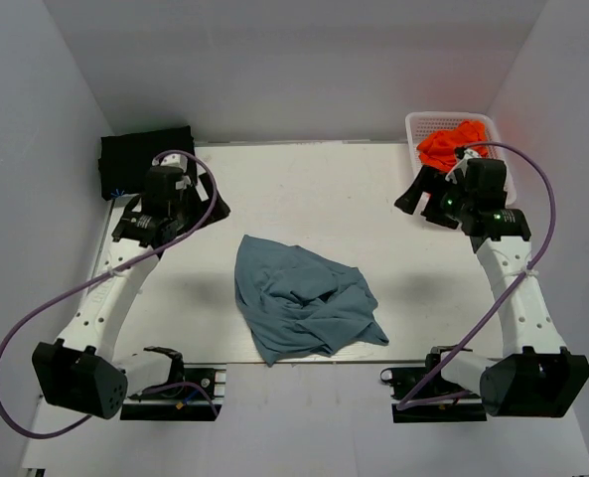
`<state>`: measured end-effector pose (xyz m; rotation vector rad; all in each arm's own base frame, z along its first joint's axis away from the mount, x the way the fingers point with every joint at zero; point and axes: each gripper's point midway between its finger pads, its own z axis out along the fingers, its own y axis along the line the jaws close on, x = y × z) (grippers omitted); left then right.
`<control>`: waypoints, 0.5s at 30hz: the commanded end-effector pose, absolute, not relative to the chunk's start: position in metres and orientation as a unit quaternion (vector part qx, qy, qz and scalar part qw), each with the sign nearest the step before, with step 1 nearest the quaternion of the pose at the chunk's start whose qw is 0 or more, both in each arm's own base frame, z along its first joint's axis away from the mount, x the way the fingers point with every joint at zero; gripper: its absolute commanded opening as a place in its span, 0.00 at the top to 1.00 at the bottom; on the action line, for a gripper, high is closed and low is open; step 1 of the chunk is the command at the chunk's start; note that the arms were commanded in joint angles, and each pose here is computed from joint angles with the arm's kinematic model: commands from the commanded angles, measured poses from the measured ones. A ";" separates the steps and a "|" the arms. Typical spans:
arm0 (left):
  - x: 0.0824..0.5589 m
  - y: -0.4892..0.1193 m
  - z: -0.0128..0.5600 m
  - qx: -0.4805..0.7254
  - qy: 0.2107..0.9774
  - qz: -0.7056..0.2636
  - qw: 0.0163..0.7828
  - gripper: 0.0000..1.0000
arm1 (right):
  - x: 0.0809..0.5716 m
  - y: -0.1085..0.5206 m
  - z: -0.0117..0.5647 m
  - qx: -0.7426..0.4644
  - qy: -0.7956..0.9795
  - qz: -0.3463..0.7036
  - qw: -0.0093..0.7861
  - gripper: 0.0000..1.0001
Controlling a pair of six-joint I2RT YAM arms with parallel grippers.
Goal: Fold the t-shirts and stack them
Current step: Flatten out the tshirt
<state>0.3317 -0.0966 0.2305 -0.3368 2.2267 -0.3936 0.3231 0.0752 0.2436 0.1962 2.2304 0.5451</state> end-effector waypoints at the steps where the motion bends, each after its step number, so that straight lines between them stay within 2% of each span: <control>1: 0.319 -0.108 0.238 -0.112 0.886 -0.191 0.408 0.00 | 0.314 0.084 0.256 0.053 0.876 0.233 0.419 0.10; 6: 0.309 -0.111 0.176 -0.112 0.929 -0.167 0.312 0.00 | 0.291 0.152 0.231 -0.058 0.887 0.284 0.358 0.10; 12: 0.297 -0.132 0.132 -0.117 0.933 -0.207 0.270 0.00 | 0.248 0.217 0.153 -0.143 0.931 0.221 0.254 0.10; 15: 0.291 -0.141 0.107 -0.119 0.935 -0.224 0.249 0.00 | 0.242 0.220 0.123 -0.141 0.946 0.184 0.227 0.10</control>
